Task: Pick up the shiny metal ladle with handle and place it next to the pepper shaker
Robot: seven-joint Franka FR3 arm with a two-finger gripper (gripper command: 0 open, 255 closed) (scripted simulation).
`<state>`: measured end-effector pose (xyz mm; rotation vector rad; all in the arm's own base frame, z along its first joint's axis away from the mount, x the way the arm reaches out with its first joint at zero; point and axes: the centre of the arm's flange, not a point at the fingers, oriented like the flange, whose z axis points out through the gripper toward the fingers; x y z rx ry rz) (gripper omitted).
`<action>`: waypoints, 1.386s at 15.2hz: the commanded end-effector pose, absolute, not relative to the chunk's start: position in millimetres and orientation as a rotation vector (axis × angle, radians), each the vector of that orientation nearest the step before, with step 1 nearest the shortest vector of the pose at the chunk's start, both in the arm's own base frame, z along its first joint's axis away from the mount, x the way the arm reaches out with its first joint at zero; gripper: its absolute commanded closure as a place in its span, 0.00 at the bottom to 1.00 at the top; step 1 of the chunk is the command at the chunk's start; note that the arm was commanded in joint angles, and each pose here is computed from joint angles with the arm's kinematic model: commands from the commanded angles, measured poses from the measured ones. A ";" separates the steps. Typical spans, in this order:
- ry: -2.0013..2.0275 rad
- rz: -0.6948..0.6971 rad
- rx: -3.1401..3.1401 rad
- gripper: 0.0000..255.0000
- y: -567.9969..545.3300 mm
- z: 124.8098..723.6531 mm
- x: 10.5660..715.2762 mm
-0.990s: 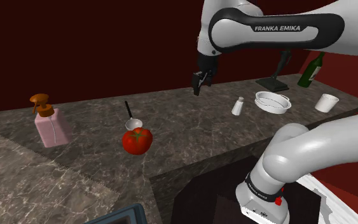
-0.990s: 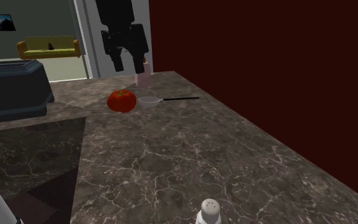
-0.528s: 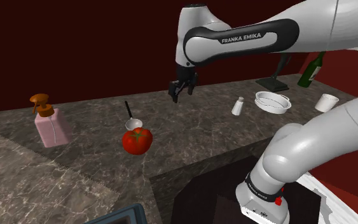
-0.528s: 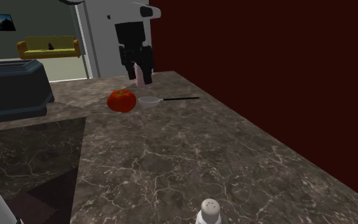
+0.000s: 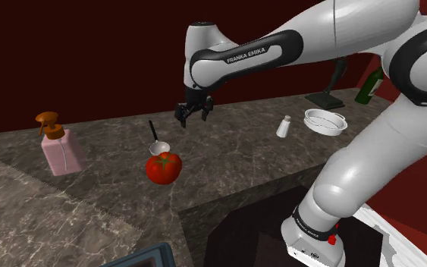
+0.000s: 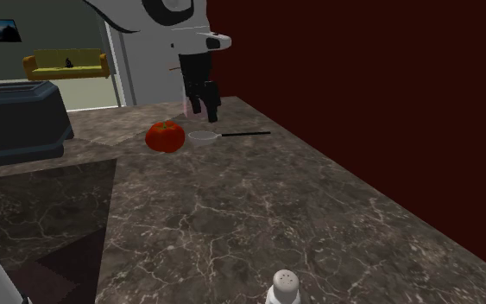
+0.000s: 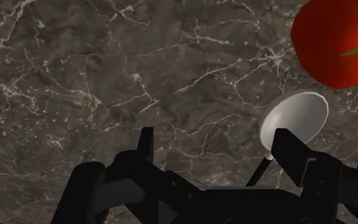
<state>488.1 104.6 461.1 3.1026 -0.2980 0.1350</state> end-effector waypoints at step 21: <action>-0.688 0.207 3.130 0.00 164.2 336.1 650.4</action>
